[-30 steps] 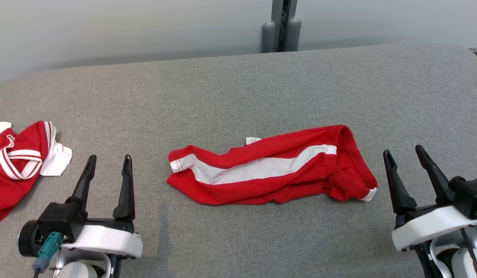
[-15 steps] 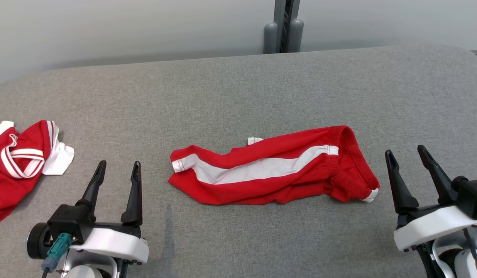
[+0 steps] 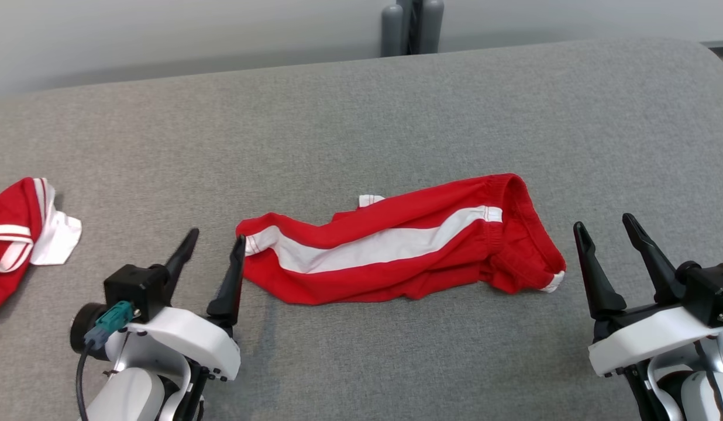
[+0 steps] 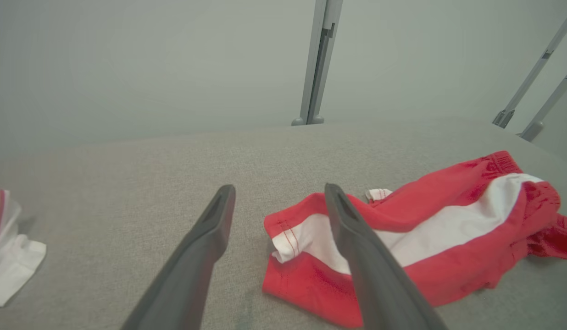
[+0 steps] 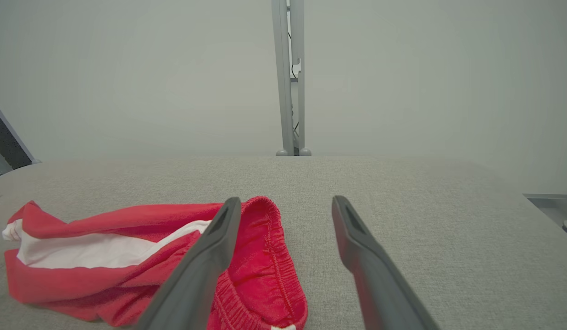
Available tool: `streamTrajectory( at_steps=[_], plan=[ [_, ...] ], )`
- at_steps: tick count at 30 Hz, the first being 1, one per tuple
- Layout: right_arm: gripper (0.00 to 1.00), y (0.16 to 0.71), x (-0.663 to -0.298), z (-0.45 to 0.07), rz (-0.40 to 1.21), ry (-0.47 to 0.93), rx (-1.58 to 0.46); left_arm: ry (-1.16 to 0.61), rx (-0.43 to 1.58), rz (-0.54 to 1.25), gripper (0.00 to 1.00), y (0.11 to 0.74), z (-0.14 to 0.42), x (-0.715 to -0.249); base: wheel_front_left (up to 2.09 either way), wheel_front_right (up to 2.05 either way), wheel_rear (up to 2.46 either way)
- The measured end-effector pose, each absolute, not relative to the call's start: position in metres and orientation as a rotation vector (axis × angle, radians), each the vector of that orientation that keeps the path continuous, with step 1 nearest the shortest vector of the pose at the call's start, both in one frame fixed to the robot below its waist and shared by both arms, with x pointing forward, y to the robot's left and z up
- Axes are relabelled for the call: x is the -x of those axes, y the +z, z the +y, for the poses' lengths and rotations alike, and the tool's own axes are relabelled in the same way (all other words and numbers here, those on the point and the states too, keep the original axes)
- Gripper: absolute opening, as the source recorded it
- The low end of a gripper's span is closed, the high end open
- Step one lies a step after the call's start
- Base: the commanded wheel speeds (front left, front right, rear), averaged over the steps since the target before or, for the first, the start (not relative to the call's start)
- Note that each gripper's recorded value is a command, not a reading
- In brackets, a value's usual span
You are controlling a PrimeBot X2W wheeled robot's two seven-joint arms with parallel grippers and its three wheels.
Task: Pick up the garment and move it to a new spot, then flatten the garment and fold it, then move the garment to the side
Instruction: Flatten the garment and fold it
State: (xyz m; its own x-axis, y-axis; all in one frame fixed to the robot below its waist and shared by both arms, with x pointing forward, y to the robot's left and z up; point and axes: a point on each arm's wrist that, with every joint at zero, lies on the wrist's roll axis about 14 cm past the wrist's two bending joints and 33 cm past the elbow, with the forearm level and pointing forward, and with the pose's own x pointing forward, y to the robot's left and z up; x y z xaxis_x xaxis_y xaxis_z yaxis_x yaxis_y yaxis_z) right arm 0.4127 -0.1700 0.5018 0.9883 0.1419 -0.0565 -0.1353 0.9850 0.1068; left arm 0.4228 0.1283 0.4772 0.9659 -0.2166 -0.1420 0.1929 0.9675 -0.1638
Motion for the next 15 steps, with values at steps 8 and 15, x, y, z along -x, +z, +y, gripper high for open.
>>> streamTrajectory(
  at_steps=[8,15],
  plan=[
    [1.0,0.481,-0.412,-0.181,0.112,0.099,-0.115,-0.298,0.215,0.422,1.0,0.414,0.105,-0.425,0.0,0.0,0.0],
    [1.0,0.474,-0.416,-0.186,0.126,0.085,-0.119,-0.312,0.218,0.449,0.15,0.401,0.101,-0.433,0.0,0.0,0.0]
  ],
)
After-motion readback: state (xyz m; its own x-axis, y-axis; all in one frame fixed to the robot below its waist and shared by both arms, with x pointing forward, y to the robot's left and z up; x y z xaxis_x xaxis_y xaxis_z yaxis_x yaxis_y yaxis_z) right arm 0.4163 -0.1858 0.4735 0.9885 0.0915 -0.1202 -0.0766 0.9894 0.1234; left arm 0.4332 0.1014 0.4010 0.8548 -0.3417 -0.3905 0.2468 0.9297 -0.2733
